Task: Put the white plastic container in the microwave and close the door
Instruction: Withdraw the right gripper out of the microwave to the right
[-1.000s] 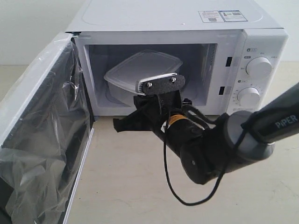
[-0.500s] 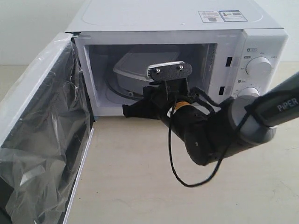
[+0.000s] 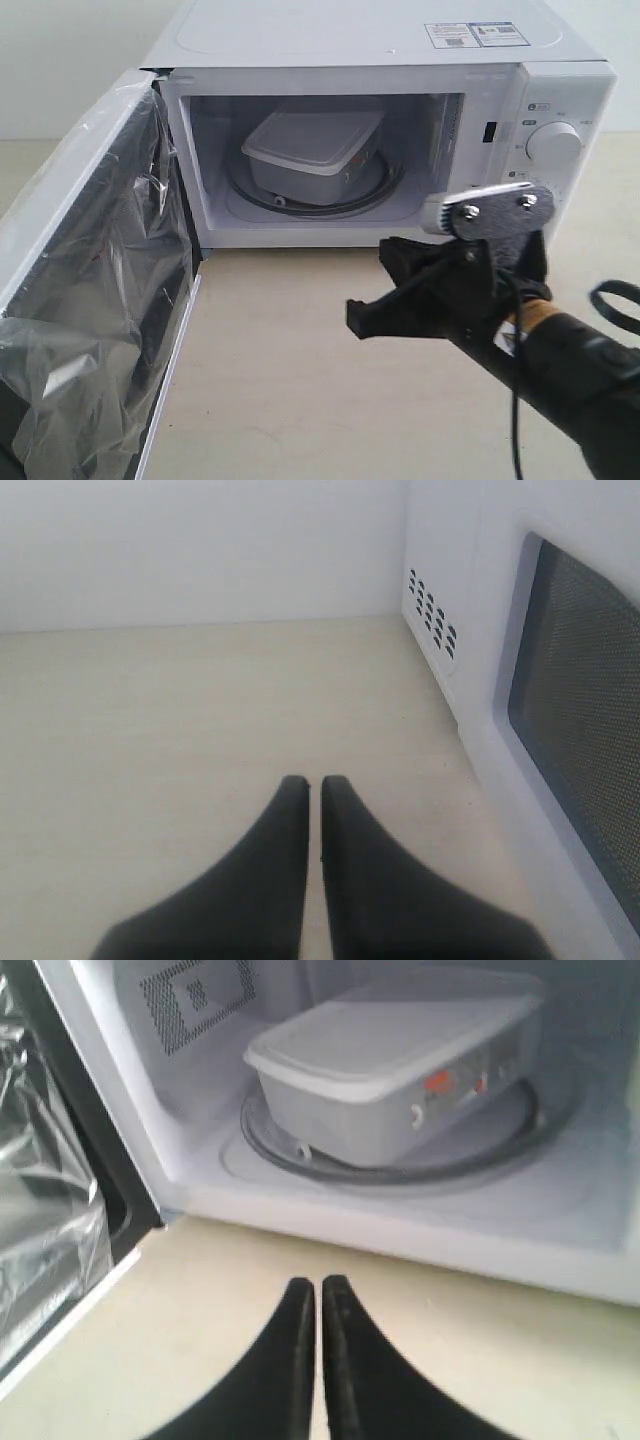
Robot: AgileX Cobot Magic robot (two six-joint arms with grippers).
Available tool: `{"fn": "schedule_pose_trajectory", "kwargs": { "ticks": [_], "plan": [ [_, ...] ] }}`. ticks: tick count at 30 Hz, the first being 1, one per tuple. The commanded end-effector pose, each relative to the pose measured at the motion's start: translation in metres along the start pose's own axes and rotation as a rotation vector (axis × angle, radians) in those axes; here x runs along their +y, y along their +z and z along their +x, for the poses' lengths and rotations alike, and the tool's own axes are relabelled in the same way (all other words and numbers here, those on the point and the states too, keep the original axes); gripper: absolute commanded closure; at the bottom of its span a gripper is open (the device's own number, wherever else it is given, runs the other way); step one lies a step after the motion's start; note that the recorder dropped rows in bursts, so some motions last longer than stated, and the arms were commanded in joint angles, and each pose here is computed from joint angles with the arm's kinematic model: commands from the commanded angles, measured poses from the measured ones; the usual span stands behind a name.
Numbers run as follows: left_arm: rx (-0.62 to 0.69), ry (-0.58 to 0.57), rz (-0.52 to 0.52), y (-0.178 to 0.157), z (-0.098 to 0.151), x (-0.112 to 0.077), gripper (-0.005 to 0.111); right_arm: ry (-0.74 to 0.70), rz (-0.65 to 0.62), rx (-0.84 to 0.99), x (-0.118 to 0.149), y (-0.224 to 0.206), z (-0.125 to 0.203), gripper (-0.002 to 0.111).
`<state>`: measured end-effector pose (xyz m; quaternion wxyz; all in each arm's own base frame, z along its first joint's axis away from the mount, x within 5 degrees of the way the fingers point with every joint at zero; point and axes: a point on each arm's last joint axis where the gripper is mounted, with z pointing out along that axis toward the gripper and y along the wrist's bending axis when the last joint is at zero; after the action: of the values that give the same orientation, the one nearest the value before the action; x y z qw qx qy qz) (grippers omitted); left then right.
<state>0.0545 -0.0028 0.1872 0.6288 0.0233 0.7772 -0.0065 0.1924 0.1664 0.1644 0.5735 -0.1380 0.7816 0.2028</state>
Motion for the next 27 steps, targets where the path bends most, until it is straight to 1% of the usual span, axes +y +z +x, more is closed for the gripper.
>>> {"fn": "schedule_pose_trajectory", "kwargs": {
  "ticks": [1,6,9,11,15,20,25,27],
  "plan": [
    [-0.003,-0.011,0.000,0.000,0.001,0.000,0.102,0.029,-0.015,0.001,-0.008,-0.037,-0.006,0.108],
    [-0.003,-0.011,0.000,0.000,0.001,0.000,0.102,0.107,-0.081,0.076,-0.006,-0.067,-0.021,0.108],
    [-0.003,-0.011,0.000,0.000,0.001,0.000,0.102,0.122,-0.122,0.058,-0.005,-0.083,-0.032,0.108],
    [-0.003,-0.011,0.000,0.000,0.001,0.000,0.102,0.106,-0.154,0.028,-0.004,-0.096,-0.040,0.108],
    [-0.003,-0.011,0.000,0.000,0.001,0.000,0.102,0.026,-0.210,0.008,-0.004,-0.118,-0.049,0.108],
    [-0.003,-0.011,0.000,0.000,0.001,0.000,0.102,-0.047,-0.286,0.123,0.000,-0.137,-0.052,0.108],
    [-0.003,-0.011,0.000,0.000,0.001,0.000,0.102,-0.063,-0.326,0.213,0.005,-0.143,-0.056,0.108],
    [-0.003,-0.011,0.000,0.000,0.001,0.000,0.102,-0.070,-0.331,0.209,0.008,-0.142,-0.063,0.108]
  ]
}}
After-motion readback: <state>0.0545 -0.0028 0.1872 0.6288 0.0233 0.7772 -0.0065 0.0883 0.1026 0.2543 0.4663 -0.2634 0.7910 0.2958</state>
